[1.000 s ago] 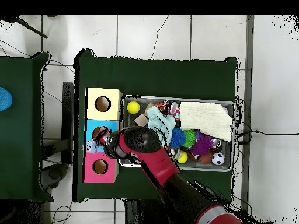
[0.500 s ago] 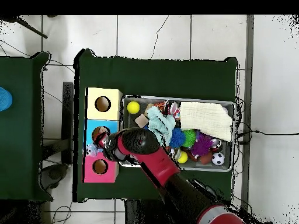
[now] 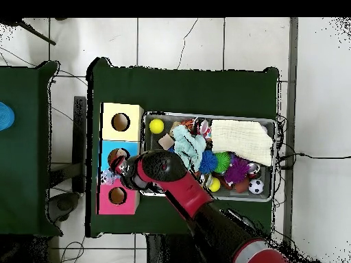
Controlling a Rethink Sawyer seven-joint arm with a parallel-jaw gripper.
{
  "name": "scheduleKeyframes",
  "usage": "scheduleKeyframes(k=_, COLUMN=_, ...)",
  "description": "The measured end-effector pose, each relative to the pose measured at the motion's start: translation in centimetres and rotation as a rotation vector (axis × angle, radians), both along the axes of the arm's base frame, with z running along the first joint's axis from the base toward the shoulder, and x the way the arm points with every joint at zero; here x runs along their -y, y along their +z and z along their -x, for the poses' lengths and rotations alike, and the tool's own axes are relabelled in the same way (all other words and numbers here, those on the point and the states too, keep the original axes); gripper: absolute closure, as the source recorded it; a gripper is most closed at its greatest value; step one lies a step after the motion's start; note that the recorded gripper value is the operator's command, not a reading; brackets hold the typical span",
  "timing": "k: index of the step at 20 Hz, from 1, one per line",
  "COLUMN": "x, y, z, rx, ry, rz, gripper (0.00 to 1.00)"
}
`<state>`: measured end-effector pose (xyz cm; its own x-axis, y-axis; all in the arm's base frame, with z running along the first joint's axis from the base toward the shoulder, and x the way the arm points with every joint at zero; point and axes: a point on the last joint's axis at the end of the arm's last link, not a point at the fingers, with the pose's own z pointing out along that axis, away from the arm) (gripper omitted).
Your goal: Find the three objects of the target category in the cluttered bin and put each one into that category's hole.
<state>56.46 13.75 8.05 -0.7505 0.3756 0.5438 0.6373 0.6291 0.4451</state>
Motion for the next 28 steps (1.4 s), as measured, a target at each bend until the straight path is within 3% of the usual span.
scheduleKeyframes(k=28, x=-0.13, y=0.10, z=-0.60, rx=0.097, ry=0.093, rz=0.022, gripper=1.00)
